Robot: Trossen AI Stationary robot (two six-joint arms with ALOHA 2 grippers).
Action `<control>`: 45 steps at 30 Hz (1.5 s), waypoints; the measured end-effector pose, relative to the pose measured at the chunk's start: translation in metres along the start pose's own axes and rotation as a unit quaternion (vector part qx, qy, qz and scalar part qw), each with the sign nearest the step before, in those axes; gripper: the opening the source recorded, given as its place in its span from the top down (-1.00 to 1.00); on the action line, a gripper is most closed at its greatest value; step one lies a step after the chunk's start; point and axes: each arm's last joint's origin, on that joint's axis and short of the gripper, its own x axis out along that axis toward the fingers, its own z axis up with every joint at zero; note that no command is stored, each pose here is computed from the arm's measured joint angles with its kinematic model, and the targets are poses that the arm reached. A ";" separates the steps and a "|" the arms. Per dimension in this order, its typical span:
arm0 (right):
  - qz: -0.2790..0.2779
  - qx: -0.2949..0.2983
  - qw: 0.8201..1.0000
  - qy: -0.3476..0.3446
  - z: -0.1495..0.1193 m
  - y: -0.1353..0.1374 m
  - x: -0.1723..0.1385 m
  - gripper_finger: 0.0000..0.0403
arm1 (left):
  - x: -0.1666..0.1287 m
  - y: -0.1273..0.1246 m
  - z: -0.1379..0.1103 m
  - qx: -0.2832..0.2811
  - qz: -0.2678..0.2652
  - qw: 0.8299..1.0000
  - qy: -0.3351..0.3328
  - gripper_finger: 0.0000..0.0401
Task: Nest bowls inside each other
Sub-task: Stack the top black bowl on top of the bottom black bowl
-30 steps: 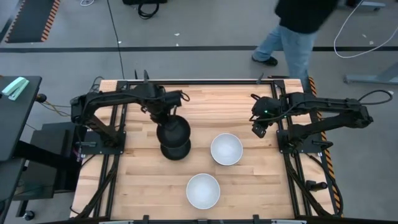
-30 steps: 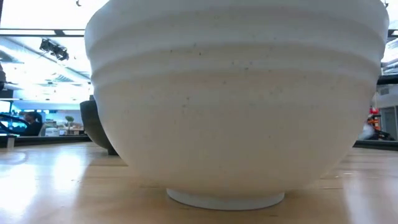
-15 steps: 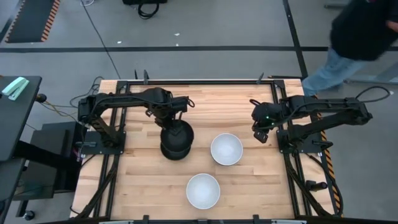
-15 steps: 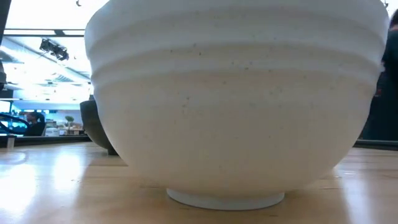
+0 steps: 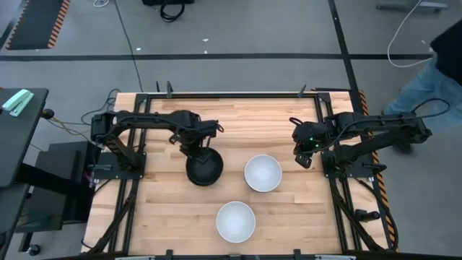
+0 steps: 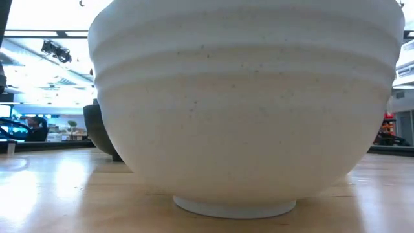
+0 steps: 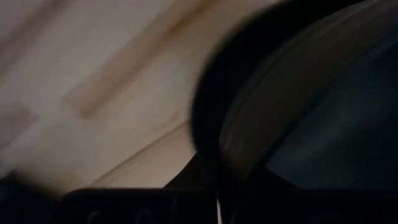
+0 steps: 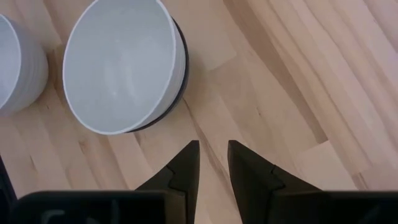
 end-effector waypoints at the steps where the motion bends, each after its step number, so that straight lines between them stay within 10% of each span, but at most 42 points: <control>1: 0.000 0.000 1.000 0.000 0.000 0.000 0.000 0.55 | 0.004 -0.001 -0.001 0.004 -0.007 1.000 0.002 0.95; 14: 0.005 0.000 1.000 -0.008 0.002 0.001 0.000 0.55 | 0.040 0.005 -0.001 -0.008 -0.055 0.998 0.000 0.89; 45: 0.011 0.013 1.000 -0.017 0.007 0.005 0.004 0.55 | 0.021 0.014 0.018 -0.018 -0.068 0.996 -0.058 0.17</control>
